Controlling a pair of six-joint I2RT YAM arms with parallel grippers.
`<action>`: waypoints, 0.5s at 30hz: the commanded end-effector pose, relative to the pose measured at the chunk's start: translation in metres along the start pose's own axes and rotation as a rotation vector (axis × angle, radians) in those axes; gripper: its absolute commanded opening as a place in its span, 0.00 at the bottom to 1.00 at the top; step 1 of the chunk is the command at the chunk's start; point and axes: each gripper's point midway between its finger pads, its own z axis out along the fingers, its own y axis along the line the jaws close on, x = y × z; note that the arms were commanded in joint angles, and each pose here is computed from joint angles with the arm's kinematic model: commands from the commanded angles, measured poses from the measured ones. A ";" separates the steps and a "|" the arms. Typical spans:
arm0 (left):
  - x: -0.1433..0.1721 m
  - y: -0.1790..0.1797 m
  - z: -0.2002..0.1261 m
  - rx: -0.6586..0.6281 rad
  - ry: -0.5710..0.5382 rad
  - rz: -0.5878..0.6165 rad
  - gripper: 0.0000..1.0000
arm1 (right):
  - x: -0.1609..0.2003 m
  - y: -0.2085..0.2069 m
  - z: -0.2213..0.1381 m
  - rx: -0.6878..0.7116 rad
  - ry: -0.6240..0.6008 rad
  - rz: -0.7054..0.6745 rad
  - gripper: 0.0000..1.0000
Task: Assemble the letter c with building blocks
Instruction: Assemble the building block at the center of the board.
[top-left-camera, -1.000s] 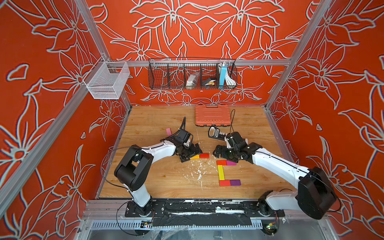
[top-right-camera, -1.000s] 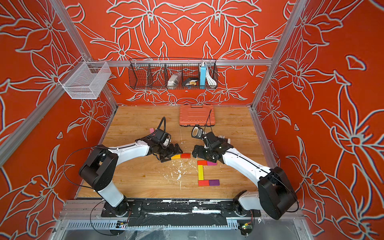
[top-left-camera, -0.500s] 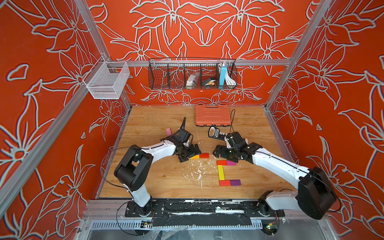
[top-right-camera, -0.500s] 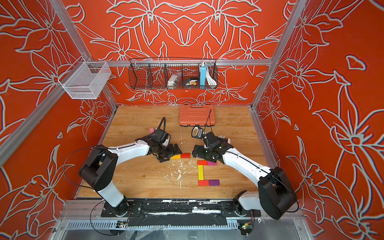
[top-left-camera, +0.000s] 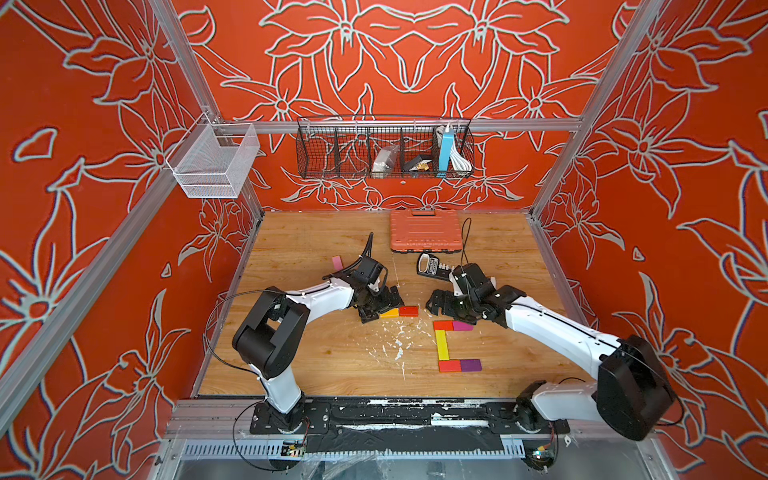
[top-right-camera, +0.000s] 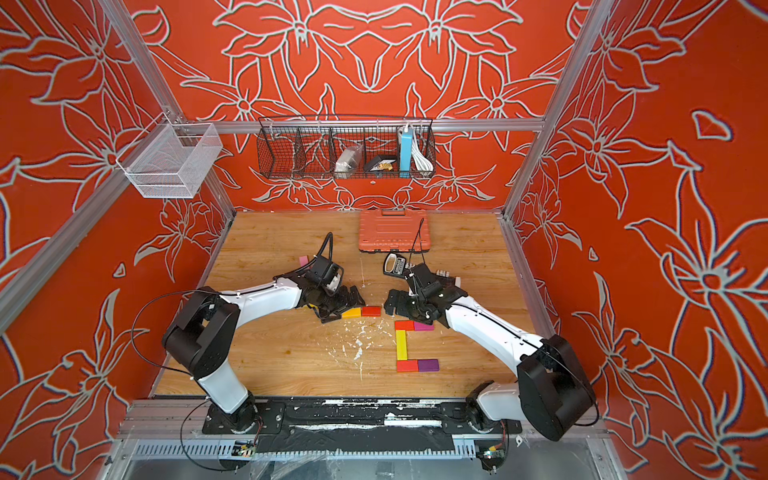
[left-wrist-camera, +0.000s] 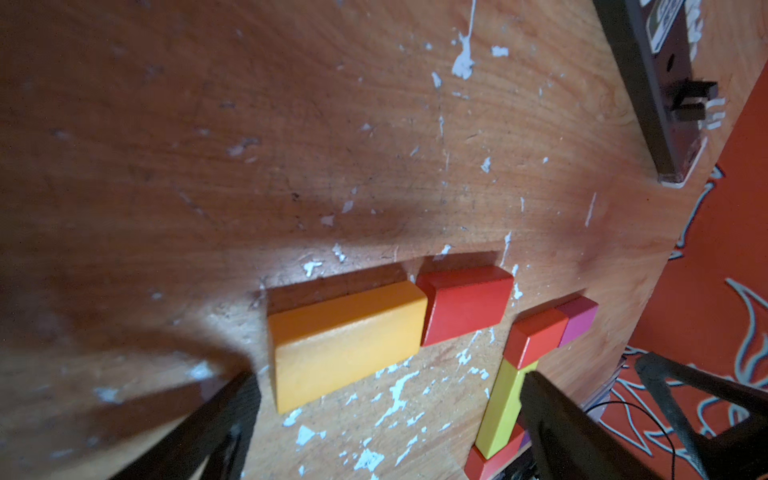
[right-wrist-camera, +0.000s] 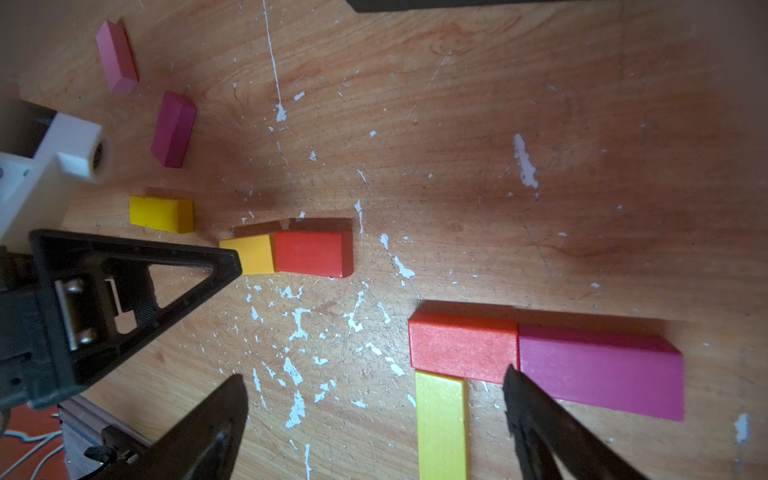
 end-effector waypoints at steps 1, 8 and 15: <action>-0.004 -0.005 0.002 0.014 0.003 0.017 0.98 | 0.000 -0.002 -0.002 0.000 -0.007 0.007 0.98; -0.005 -0.006 0.004 0.013 0.007 0.020 0.98 | 0.000 -0.002 -0.001 0.001 -0.006 0.007 0.98; -0.007 -0.009 0.004 0.015 0.008 0.025 0.98 | 0.001 -0.002 -0.001 0.000 -0.004 0.006 0.98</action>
